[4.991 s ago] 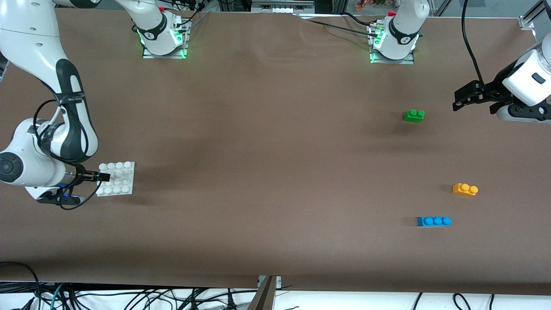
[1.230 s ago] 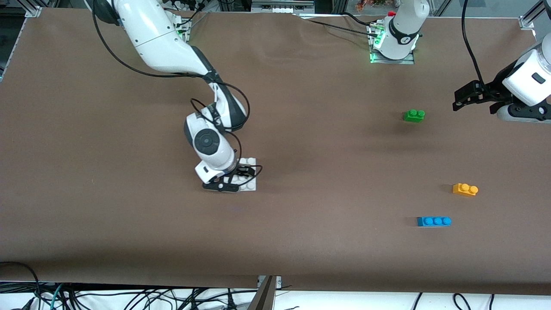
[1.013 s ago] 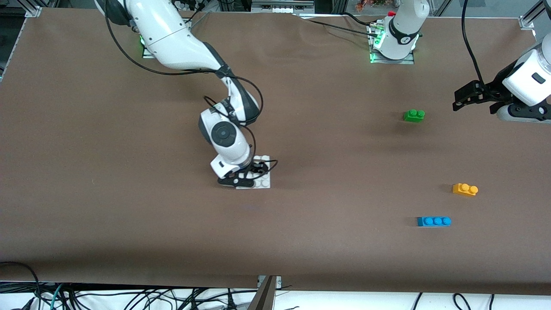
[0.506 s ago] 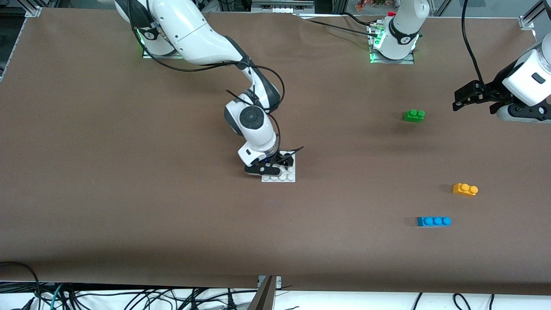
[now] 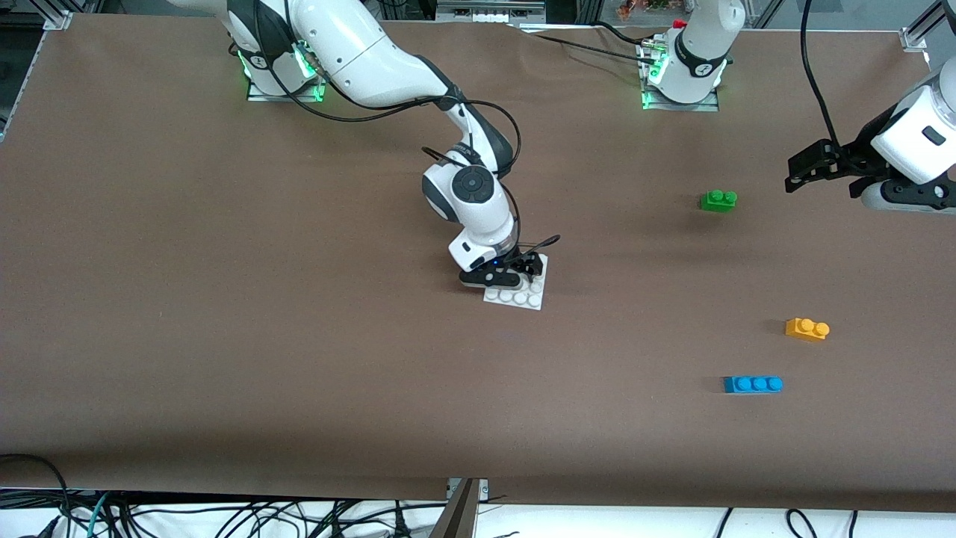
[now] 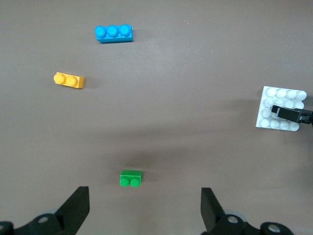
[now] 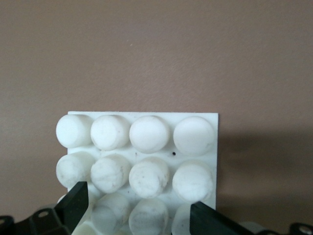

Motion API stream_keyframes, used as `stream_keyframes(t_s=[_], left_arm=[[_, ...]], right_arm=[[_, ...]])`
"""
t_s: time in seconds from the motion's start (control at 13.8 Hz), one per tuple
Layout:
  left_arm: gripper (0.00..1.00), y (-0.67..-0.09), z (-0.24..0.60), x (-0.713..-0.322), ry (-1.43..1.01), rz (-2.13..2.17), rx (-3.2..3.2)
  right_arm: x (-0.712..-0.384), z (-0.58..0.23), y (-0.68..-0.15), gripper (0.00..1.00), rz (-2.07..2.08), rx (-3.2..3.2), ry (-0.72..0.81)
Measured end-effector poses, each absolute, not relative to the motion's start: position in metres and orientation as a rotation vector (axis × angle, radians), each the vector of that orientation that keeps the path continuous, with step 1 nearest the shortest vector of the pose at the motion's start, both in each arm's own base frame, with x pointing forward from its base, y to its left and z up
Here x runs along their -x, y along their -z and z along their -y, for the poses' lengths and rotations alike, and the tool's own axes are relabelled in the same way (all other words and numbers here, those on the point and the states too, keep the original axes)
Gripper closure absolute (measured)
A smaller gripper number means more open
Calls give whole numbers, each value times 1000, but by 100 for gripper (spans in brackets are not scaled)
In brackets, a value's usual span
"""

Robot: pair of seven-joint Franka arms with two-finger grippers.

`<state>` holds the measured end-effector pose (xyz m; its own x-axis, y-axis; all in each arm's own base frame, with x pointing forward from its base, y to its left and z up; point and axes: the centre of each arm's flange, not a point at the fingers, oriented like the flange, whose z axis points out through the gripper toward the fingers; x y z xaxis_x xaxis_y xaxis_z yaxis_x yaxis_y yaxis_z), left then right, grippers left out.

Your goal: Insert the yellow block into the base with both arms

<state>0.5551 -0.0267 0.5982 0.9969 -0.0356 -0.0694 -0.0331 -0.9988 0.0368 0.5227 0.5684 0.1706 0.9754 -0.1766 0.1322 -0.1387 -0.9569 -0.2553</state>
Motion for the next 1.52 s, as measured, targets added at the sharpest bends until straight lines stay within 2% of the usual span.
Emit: stream_keyframes(t_s=[0.51,0.72,1.01,1.3,1.52], left_arm=[[0,-598,27,-555,109,55,-3104],[0,-598,27,-555,109,55,-3104],[0,-598,28,-555,109,58,-3104],[0,-598,28,-555,109,59,-3104],[0,-598,28,-555,109,57,-3104]], right_arm=[[-535,-575,-196,0,-234,2860,251],[-551,-568,-219,0,-174,2921,222],[-597,-524,-280,0,-22,2975,215],[-647,-442,-352,0,122,3054,244],[-675,-382,-381,0,158,3131,272]])
